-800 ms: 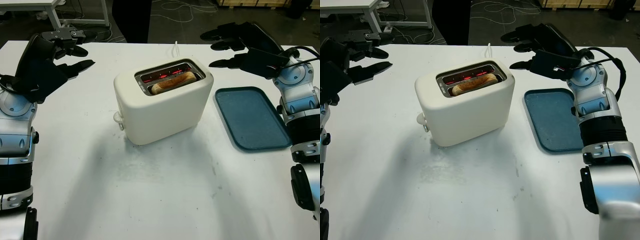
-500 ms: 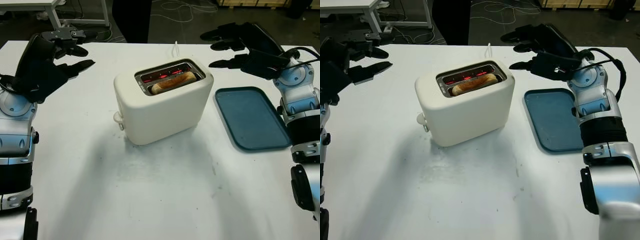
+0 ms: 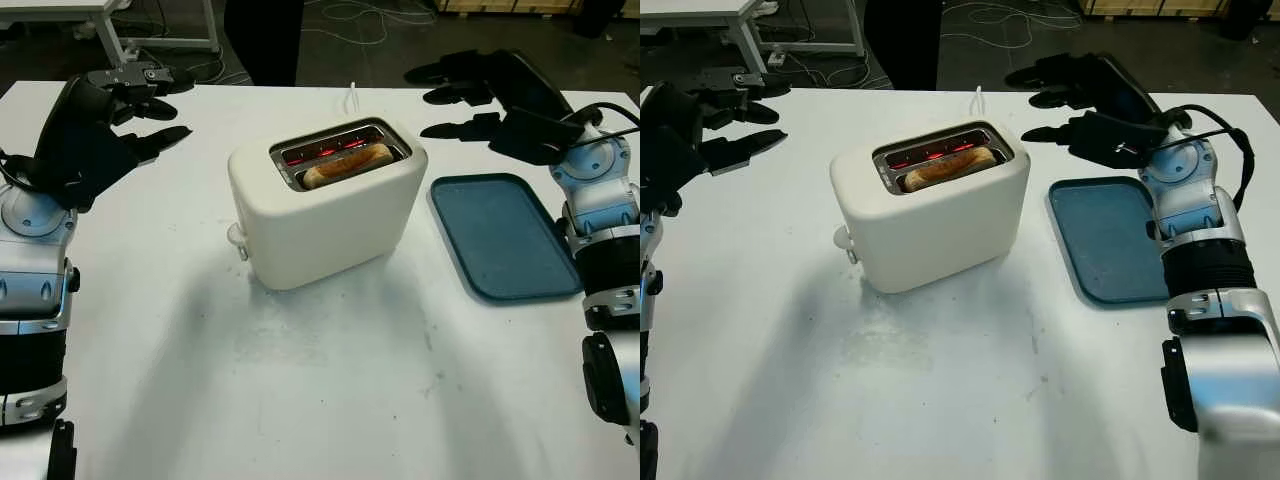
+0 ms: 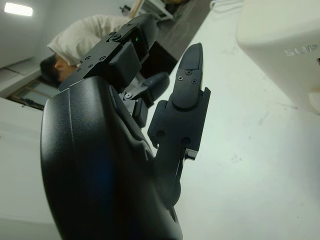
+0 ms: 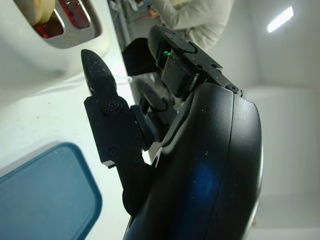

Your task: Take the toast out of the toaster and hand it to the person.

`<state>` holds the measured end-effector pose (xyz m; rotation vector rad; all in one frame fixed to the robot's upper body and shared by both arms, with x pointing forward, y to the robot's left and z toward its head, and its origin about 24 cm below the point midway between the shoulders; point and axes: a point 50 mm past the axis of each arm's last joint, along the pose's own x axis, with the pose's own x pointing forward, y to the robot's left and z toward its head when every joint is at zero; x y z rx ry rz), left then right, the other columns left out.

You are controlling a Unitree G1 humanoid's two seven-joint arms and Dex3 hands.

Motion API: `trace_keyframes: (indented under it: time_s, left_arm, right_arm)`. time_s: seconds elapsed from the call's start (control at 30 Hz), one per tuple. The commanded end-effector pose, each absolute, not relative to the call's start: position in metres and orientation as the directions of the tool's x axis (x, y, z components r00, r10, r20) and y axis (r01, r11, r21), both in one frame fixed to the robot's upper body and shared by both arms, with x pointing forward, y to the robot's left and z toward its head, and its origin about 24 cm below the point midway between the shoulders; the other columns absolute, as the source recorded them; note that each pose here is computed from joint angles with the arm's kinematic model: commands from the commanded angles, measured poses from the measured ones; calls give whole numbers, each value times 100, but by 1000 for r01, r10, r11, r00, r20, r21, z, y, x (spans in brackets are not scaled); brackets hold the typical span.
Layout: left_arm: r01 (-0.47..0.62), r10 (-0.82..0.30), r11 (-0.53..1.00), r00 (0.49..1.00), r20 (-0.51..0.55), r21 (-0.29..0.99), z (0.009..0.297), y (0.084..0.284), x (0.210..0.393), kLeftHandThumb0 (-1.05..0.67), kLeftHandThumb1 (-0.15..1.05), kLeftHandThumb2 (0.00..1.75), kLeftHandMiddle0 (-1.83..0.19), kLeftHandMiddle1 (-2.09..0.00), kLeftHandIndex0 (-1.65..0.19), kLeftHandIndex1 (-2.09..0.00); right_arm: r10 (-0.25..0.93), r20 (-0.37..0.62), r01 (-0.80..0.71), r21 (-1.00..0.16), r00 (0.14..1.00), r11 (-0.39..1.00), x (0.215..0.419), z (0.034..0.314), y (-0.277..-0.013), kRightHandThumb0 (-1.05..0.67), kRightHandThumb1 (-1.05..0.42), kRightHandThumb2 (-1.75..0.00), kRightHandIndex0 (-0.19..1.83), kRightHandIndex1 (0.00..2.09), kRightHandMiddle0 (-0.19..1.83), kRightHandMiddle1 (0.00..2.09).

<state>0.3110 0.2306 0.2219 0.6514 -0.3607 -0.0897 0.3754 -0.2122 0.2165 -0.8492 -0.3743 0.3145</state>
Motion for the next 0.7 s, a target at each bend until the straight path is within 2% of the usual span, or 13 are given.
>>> trace_keyframes:
  time_s: [0.0,0.33,0.67]
  left_arm:
    - [-32,-200,796,929,313,605,224,227,310,-26,92,10,-34,-92,-66,-13]
    - [-34,-203,789,928,313,613,226,224,311,-26,91,10,-35,-94,-67,-15]
    - [-23,-210,792,928,307,610,225,225,310,-27,91,10,-33,-95,-65,-17]
  right_arm:
    - [399,203,-106,-769,894,630,373,218,-219,-36,-80,0,78,3,72,0]
    - [393,199,-109,-764,898,636,372,220,-215,-28,-79,0,78,2,71,0]
    - [395,206,-110,-758,895,643,372,219,-213,-29,-79,0,79,2,72,0]
